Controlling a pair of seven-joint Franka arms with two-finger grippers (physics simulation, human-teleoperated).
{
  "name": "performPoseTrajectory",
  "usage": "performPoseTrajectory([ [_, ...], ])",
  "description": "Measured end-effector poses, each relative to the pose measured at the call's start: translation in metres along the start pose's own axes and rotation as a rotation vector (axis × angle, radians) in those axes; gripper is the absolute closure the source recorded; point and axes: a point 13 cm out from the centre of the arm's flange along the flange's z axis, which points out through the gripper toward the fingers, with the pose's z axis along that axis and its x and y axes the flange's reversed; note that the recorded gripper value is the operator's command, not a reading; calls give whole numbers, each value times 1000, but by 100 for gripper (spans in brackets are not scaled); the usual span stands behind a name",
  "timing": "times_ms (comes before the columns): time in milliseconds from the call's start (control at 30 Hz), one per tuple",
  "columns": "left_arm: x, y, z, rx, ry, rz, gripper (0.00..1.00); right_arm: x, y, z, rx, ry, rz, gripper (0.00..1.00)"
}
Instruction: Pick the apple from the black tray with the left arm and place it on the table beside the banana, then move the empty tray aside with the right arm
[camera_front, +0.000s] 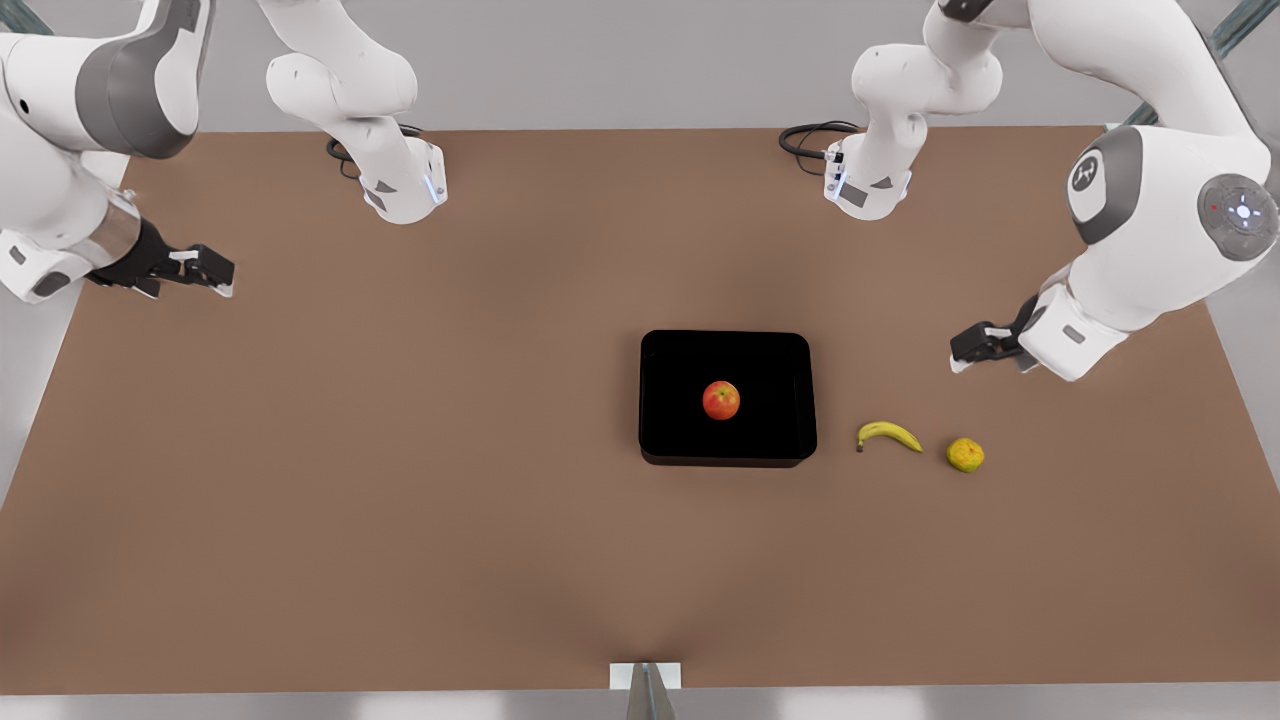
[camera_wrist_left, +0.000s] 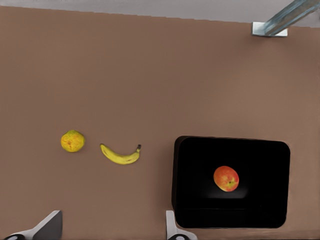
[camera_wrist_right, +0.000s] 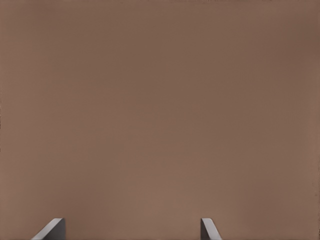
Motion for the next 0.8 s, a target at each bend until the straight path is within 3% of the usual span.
performPoseTrajectory([
  [100,5,-39,3,-42,-6,82,0,2,-8,-11,-1,-19,10,0],
  [200,53,-166,33,-76,49,293,0,4,-13,-12,-2,-17,15,0],
  [300,123,-269,103,-145,152,445,0,4,-14,-12,-2,-14,13,0],
  [400,181,-303,198,-228,237,472,0,4,-10,-11,0,-10,3,0],
  [500,168,-287,259,-258,246,358,0,3,-2,-11,2,-8,-15,0],
  [800,109,-278,331,-217,100,123,0,1,33,-11,9,-7,-89,0],
])
